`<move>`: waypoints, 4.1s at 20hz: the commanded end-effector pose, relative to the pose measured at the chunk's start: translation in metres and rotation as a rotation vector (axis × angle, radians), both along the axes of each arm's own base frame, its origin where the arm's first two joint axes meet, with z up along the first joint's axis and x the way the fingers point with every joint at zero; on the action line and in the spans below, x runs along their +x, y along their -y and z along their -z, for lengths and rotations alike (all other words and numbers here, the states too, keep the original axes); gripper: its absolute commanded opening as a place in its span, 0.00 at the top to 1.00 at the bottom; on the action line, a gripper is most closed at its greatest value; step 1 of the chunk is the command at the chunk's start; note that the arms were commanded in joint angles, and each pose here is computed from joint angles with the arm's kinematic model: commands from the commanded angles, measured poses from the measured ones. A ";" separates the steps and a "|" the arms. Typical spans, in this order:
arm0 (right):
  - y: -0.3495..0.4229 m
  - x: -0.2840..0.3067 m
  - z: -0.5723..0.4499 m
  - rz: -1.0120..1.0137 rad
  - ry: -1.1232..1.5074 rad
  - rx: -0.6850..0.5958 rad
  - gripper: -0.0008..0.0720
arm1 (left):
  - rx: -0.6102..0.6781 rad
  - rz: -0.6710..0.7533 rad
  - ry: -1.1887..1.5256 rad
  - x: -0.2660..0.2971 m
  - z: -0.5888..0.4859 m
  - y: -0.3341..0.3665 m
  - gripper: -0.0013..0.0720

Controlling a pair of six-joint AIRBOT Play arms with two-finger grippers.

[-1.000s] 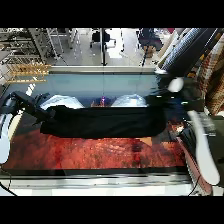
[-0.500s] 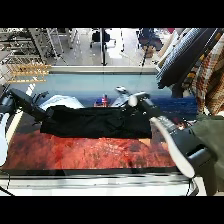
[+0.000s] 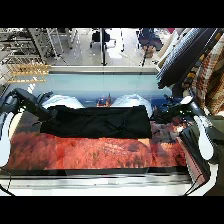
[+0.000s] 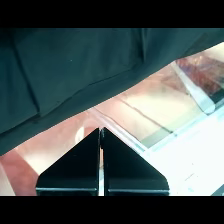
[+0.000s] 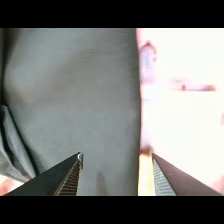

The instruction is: Fold the clothes and pants, and hang the long-sleeved shirts on hangers.

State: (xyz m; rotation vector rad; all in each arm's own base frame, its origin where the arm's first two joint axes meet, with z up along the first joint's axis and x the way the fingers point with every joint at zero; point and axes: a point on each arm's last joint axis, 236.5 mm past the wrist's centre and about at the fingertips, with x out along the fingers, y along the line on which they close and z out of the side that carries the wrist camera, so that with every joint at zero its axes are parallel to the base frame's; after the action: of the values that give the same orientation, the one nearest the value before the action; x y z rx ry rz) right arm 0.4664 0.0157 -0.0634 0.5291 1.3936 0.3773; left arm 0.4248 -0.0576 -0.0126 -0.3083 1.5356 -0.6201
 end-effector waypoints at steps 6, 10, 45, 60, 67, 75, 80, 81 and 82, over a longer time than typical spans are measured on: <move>-0.023 0.028 0.029 -0.077 0.141 0.087 0.97 | 0.012 -0.001 0.053 0.013 0.002 0.012 0.96; 0.042 0.020 -0.010 -0.111 0.098 -0.230 0.98 | 0.013 -0.001 0.047 0.017 0.014 0.017 0.96; -0.068 -0.004 -0.046 -0.073 0.070 0.055 0.12 | 0.095 0.044 0.033 0.040 0.070 0.140 0.96; -0.148 0.021 -0.045 -0.418 0.114 0.486 0.98 | 0.042 0.127 -0.104 0.000 0.045 0.137 0.96; 0.014 0.015 -0.257 0.011 0.428 0.204 0.98 | 0.031 0.287 0.029 -0.052 -0.082 0.132 0.96; 0.284 -0.159 -0.328 0.816 0.422 -0.163 0.98 | 0.018 0.384 0.153 -0.072 -0.118 0.152 0.96; 0.320 -0.288 -0.230 1.098 -0.113 -0.271 0.98 | 0.017 0.419 0.098 -0.080 -0.096 0.156 0.96; 0.317 -0.301 -0.212 1.108 -0.190 -0.276 0.98 | 0.017 0.418 0.090 -0.081 -0.093 0.155 0.96; 0.314 -0.311 -0.196 1.112 -0.259 -0.274 0.98 | 0.018 0.418 0.084 -0.081 -0.092 0.155 0.96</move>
State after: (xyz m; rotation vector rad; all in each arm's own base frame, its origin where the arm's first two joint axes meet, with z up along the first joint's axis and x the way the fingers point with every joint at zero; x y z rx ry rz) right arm 0.2203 -0.2951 0.1769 0.9544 0.9833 -0.5743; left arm 0.3465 -0.2122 0.0863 0.0529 1.5140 -0.9244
